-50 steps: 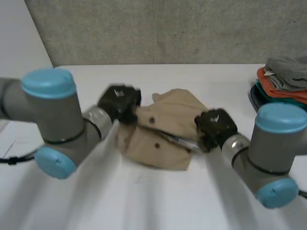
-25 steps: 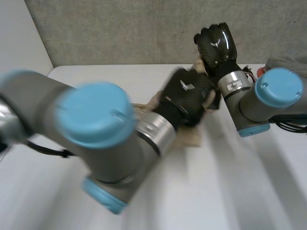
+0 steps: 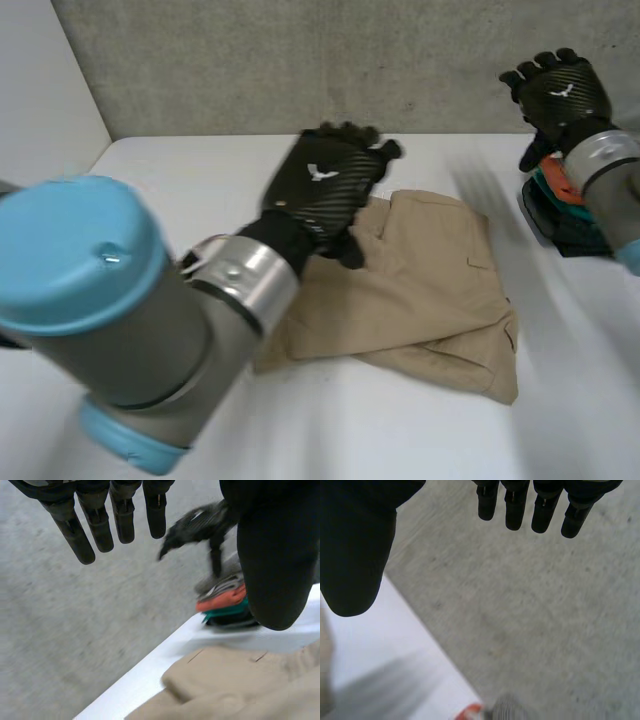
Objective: Fold the laundry.
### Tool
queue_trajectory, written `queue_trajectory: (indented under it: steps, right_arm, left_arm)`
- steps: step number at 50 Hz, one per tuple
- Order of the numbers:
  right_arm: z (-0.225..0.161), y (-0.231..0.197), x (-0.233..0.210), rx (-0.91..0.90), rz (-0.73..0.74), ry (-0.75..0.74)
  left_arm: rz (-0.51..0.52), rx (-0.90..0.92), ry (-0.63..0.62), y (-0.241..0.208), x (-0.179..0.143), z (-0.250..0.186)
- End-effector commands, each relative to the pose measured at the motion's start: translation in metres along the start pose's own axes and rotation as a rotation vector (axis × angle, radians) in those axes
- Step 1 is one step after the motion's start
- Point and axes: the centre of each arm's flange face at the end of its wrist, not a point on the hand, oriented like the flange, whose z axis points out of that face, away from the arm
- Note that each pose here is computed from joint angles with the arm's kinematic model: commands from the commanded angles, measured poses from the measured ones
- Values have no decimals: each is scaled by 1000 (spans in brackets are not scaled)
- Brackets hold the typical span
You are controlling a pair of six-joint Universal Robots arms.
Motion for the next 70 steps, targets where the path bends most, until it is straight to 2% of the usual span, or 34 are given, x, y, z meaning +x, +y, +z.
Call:
queue_trajectory:
  steps: [1, 4, 9, 20, 27, 34, 43, 50, 53, 54, 57, 59, 63, 70]
  right_arm:
    - [-48, -10, 2, -229, 64, -92]
    - [-72, -15, -1, -318, 96, -133]
    - [-123, -6, -24, -537, 156, -284]
    - [-184, 18, -62, -671, 182, -445]
    - [-190, 40, -79, -613, 181, -419]
    - [-179, 61, -88, -523, 233, -317]
    - [-167, 72, -106, -474, 191, -265]
    - [-148, 67, -102, -393, 159, -200]
    - [-132, 33, -77, -270, 128, -121]
    - [-128, 10, -60, -206, 113, -80]
    - [-129, -26, -42, -142, 80, -61]
    - [-131, -56, -26, -128, 51, -74]
    - [-135, -87, -13, -158, 32, -162]
    - [-137, -107, -1, -169, -36, -281]
  left_arm:
    - [-11, -153, -74, 35, -27, -23]
    - [-18, -224, -94, 52, -33, -31]
    - [-30, -329, -84, 79, -28, -45]
    - [-42, -470, -41, 130, -17, -42]
    - [-2, -448, -45, 148, -20, -18]
    - [56, -411, -54, 161, -24, 1]
    - [102, -373, -101, 155, -34, 13]
    - [112, -343, -153, 138, -44, 18]
    - [120, -246, -217, 88, -64, 15]
    - [119, -239, -224, 83, -66, 14]
    - [125, -182, -271, 43, -83, 5]
    - [130, -134, -302, 11, -93, -4]
    - [144, -68, -358, -32, -110, -21]
    - [131, -167, -363, -40, -117, -41]
